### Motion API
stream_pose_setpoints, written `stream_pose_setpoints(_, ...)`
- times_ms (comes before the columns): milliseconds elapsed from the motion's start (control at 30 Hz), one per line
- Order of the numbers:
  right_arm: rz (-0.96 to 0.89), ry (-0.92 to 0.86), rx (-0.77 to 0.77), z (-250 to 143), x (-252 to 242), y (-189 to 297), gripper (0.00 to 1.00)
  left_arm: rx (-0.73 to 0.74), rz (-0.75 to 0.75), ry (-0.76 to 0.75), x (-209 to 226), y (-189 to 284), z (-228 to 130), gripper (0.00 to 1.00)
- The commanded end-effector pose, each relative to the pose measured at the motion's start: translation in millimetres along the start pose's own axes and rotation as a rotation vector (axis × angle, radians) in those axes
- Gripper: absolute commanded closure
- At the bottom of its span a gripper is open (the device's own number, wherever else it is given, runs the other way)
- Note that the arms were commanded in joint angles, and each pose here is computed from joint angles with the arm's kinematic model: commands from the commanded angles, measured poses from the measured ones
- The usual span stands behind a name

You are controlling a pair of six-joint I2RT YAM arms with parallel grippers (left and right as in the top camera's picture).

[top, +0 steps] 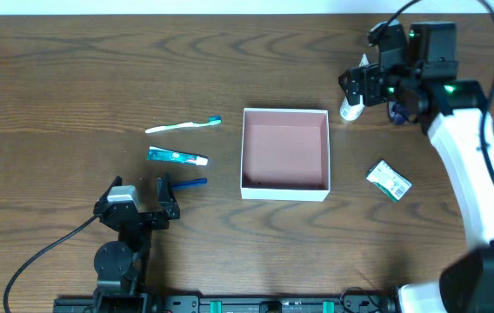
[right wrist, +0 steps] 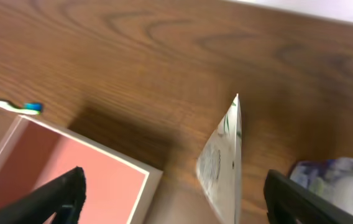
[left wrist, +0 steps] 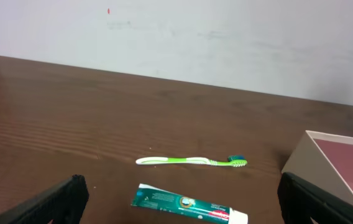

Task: Pack container
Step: 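Reach right gripper to the white lotion tube and grasp it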

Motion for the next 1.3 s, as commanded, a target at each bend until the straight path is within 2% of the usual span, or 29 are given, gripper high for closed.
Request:
stream_pose_setpoints(0, -0.006, -0.001, -0.010, 4.9, -5.6, -7.3, 0.18, 0.052, 0.012, -0.019, 0.7, -1.3, -13.7, 0.02)
stream_pose_setpoints(233, -0.069, -0.022, 0.006, 2.9, -17.3, -22.9, 0.33, 0.052, 0.012, -0.019, 0.7, -1.3, -13.7, 0.02)
stream_pose_setpoints(433, -0.088, -0.031, 0.016, 1.2, -21.0, -24.8, 0.55, 0.052, 0.012, -0.019, 0.7, -1.3, -13.7, 0.02)
stream_pose_setpoints(667, -0.100, -0.037, 0.040, -3.0, -24.0, -28.9, 0.66, 0.052, 0.012, -0.019, 0.7, -1.3, -13.7, 0.02)
stream_pose_setpoints(867, -0.104, -0.043, 0.064, -6.9, -27.4, -38.2, 0.99, 0.052, 0.012, -0.019, 0.7, -1.3, -13.7, 0.02)
stream_pose_setpoints(1067, -0.147, -0.036, 0.033, -1.6, -29.9, -34.0, 0.99, 0.052, 0.012, -0.019, 0.7, -1.3, -13.7, 0.02)
stream_pose_setpoints(1267, -0.160, -0.035, -0.059, 18.1, -17.3, 8.8, 0.99, 0.052, 0.012, -0.019, 0.7, -1.3, -13.7, 0.02)
Point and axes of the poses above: each gripper's point midway between its finger pads, its own y axis back along the fingers, its own x axis along the line the jaws close on, z = x × y, the point moved 8 cm from there along y, back along the fingers, and after that the axes turned 14 degrees about -y, right-handed, at the moved point
